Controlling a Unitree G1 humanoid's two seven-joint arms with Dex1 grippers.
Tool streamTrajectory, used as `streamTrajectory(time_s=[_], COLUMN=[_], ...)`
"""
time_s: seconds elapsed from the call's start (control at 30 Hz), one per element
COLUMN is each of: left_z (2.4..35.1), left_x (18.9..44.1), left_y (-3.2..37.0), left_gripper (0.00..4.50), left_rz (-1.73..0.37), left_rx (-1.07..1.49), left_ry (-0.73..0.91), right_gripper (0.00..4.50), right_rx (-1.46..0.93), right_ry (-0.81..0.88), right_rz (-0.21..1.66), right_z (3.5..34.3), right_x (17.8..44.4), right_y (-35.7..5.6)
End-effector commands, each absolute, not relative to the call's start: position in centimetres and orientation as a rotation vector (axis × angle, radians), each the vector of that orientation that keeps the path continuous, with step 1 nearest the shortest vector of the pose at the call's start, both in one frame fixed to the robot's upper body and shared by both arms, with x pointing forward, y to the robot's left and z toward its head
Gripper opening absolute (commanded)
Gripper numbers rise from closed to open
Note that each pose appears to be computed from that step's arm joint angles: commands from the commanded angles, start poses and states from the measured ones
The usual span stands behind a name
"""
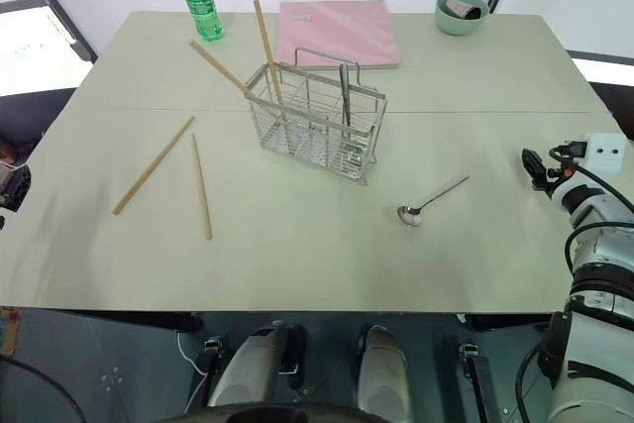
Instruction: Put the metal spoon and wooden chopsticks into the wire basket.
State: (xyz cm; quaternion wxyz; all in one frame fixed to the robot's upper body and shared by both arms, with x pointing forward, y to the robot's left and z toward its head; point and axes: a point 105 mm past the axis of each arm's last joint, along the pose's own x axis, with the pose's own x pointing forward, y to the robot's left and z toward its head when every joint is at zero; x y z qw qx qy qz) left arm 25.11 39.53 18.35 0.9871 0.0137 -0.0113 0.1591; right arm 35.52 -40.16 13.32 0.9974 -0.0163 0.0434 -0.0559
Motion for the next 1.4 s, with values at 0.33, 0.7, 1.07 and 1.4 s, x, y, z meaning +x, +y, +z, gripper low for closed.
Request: streamTrajectory(time_s=[0.33, 0.7, 1.07, 1.4], left_z=[20.5, 21.9, 25.6, 23.2], left_x=[25.5, 26.1, 25.8, 23.9], left_y=[38.9, 37.9, 20.5, 11.4], left_gripper=[4.36, 4.36, 4.36, 4.36], left_rz=[0.297, 0.247, -0.711, -1.283], left_rx=[0.07, 0.07, 0.063, 0.136], left_ry=[-0.07, -0.094, 0.02, 0.204], right_gripper=[3.6, 3.6, 3.6, 3.6], right_rx=[-0.058, -0.104, -0.535, -1.161], right_ry=[0.007, 0.001, 0.141, 0.599], right_rz=[-0.102, -0.056, 0.573, 1.215], right_z=[16.1, 17.3, 24.4, 19.4], right_x=[35.8, 36.4, 37.8, 36.2], right_y=[-39.9, -39.4, -32.6, -26.9])
